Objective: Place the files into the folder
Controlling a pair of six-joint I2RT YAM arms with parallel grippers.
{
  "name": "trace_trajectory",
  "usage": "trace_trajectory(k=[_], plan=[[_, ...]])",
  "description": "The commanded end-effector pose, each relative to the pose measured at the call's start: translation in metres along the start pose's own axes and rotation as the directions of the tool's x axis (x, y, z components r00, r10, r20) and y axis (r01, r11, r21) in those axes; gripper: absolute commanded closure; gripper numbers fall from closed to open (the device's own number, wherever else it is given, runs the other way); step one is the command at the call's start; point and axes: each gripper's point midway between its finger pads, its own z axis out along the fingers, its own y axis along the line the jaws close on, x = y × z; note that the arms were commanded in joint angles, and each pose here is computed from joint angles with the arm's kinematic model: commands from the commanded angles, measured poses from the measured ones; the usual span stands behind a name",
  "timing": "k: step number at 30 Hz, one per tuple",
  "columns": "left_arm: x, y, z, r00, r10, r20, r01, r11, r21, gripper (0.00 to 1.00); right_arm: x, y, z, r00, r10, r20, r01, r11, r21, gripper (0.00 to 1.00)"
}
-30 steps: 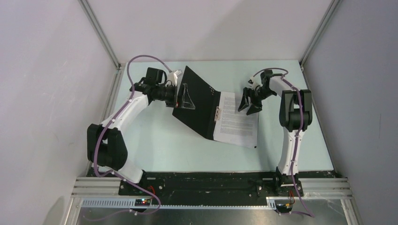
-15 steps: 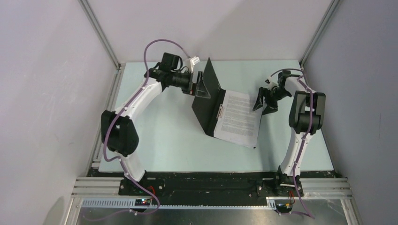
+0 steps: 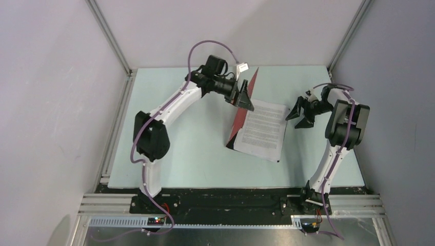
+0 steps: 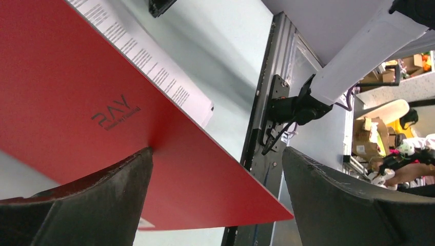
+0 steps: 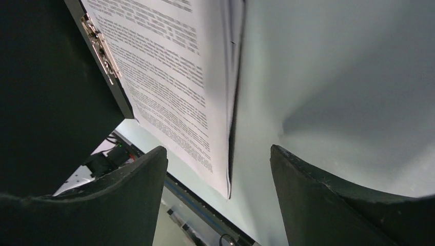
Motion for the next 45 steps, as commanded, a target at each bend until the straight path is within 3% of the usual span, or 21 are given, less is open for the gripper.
trace_trajectory(k=[1,9,16,20,23,25,28,30,31,34,37,42,45], plan=[[-0.013,-0.024,0.023,0.996,0.086,0.01,-0.086,0.991,0.106,0.0,0.002,0.009,-0.024,0.999,0.012,0.045,-0.01,0.998,-0.055,0.22],[0.014,-0.01,0.095,0.998,0.02,-0.054,-0.012,0.988,0.155,0.0,-0.017,-0.012,-0.054,0.987,0.08,0.139,-0.075,0.996,-0.039,0.22],[0.051,0.033,0.139,0.992,-0.055,-0.117,0.07,0.989,0.13,0.0,-0.013,-0.021,-0.057,0.979,0.126,0.158,-0.12,0.992,-0.043,0.22],[0.066,0.082,0.157,0.986,-0.13,-0.101,0.126,0.991,-0.044,0.0,-0.017,-0.019,-0.061,0.978,0.118,0.173,-0.113,0.993,-0.036,0.23],[0.081,0.131,0.157,0.978,-0.202,-0.049,0.18,0.942,-0.285,0.0,-0.017,-0.017,-0.062,0.978,0.106,0.18,-0.104,0.994,-0.018,0.23],[0.104,0.151,0.154,0.955,-0.295,-0.038,0.261,0.893,-0.366,0.0,-0.015,-0.017,-0.063,0.979,0.083,0.185,-0.087,0.996,0.013,0.24],[0.103,0.139,0.152,0.952,-0.299,-0.063,0.267,0.916,-0.3,0.0,-0.016,-0.017,-0.069,0.978,0.046,0.204,-0.061,0.996,0.072,0.22],[0.075,0.123,0.14,0.973,-0.226,-0.039,0.21,0.946,-0.247,0.0,-0.019,-0.012,-0.078,0.974,0.028,0.227,-0.051,0.994,0.098,0.16],[0.047,0.112,0.123,0.986,-0.165,0.005,0.162,0.959,-0.232,0.0,-0.02,-0.007,-0.085,0.97,0.011,0.243,-0.04,0.993,0.114,0.04],[-0.016,0.08,0.069,0.991,-0.029,0.127,0.057,0.973,-0.224,0.0,-0.029,-0.001,-0.107,0.953,-0.031,0.303,-0.038,0.975,0.22,0.01],[-0.055,0.083,-0.001,0.971,0.075,0.225,0.004,0.943,-0.331,0.0,-0.031,0.027,-0.119,0.944,-0.117,0.309,0.02,0.953,0.301,0.01],[-0.071,0.094,-0.12,0.942,0.233,0.24,-0.033,0.78,-0.625,0.0,-0.047,0.111,-0.131,0.892,-0.298,0.34,0.192,0.931,0.312,0.01],[-0.065,0.105,-0.179,0.933,0.293,0.209,-0.045,0.673,-0.739,0.0,-0.065,0.149,-0.151,0.828,-0.326,0.456,0.167,0.92,0.356,0.0]])
